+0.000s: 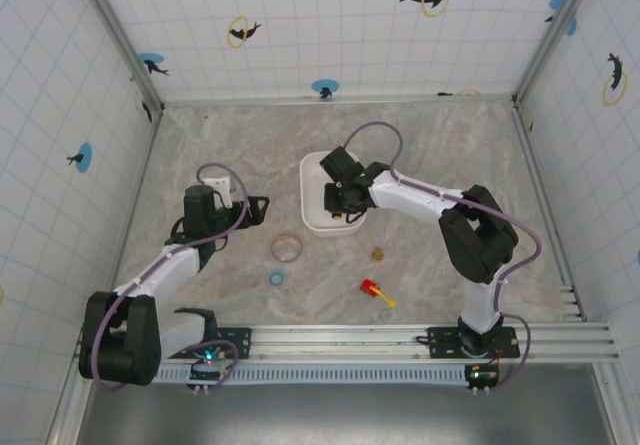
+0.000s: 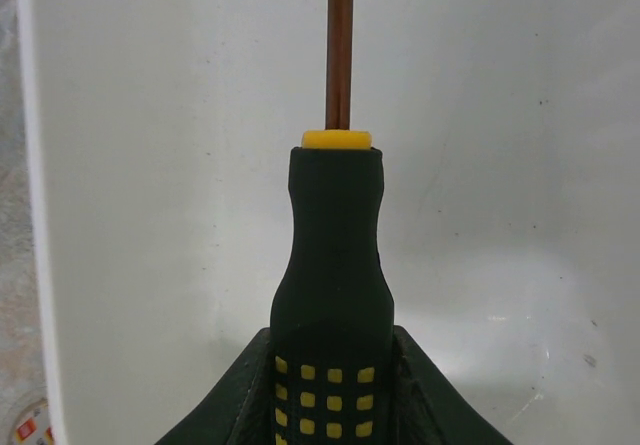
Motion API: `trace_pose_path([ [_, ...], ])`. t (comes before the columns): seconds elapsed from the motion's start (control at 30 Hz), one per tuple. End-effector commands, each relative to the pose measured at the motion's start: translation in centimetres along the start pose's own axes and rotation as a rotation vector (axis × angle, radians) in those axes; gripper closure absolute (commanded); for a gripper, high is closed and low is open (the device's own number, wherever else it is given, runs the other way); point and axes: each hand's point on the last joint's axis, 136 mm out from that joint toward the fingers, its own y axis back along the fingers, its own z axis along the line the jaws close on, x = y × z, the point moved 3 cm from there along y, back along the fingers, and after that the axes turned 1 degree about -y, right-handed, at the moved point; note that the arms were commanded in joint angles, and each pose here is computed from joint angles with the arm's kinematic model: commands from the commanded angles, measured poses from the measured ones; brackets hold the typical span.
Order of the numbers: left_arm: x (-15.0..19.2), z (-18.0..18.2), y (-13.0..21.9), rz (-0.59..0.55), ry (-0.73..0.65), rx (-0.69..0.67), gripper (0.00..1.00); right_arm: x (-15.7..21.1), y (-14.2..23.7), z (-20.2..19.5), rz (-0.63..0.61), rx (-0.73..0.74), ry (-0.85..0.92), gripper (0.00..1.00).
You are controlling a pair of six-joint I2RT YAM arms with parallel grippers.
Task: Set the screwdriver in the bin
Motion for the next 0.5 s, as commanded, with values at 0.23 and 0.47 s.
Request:
trace_pose_path([
  [0.23, 0.4, 0.1, -0.4, 0.004, -0.007, -0.001, 0.02, -0.3, -1.3, 0.0, 0.004, 0.04, -0.009, 1.0],
  [0.47, 0.2, 0.1, -0.3, 0.0, -0.008, 0.001, 0.03, 0.1, -2.5, -0.4, 0.029, 0.063, -0.008, 1.0],
])
